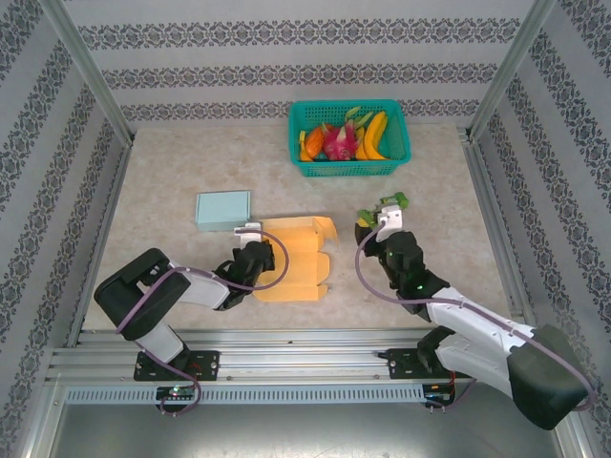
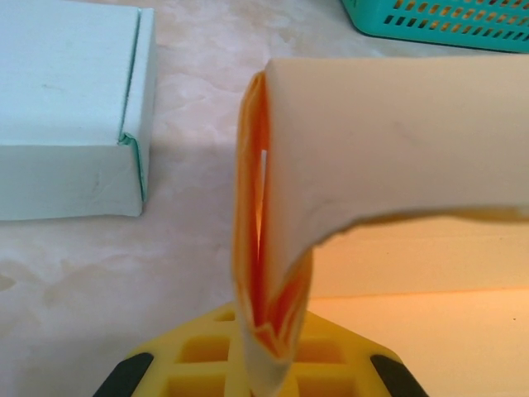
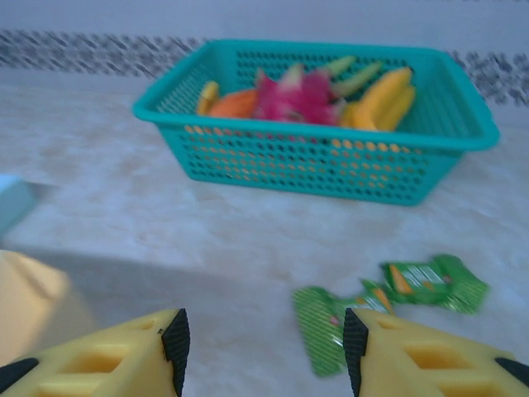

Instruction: Fold the paper box

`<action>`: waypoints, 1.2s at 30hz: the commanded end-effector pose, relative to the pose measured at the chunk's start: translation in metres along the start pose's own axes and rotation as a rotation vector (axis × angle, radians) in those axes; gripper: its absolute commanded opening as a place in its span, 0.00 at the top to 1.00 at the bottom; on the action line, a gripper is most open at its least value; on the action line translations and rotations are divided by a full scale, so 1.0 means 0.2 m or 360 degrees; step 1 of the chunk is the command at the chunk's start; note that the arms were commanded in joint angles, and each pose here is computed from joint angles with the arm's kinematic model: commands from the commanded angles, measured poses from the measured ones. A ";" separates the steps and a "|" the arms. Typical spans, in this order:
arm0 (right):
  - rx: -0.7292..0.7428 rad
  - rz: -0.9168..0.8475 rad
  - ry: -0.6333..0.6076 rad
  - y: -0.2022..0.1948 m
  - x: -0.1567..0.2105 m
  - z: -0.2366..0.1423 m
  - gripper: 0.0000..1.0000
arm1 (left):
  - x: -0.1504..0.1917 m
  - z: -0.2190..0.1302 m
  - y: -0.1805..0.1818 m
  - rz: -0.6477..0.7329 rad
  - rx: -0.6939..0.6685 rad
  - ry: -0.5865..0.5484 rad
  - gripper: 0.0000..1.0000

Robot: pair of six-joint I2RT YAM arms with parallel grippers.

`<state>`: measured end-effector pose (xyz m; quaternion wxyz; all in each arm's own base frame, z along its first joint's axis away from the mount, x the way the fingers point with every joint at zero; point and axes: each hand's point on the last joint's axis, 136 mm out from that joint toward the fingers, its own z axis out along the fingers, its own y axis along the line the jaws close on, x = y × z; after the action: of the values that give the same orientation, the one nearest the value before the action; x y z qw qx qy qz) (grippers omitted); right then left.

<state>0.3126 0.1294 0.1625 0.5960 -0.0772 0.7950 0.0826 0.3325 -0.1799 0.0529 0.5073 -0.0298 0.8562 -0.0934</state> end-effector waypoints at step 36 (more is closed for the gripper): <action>-0.0827 -0.0270 0.0335 0.63 0.25 0.10 0.49 | -0.03 -0.01 -0.11 -0.0072 0.0253 0.0026 1.00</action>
<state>0.2880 0.2379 0.0966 0.4611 -0.2857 0.8159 0.2003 0.3247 -0.1922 0.0529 0.4891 -0.0056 0.8593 -0.1497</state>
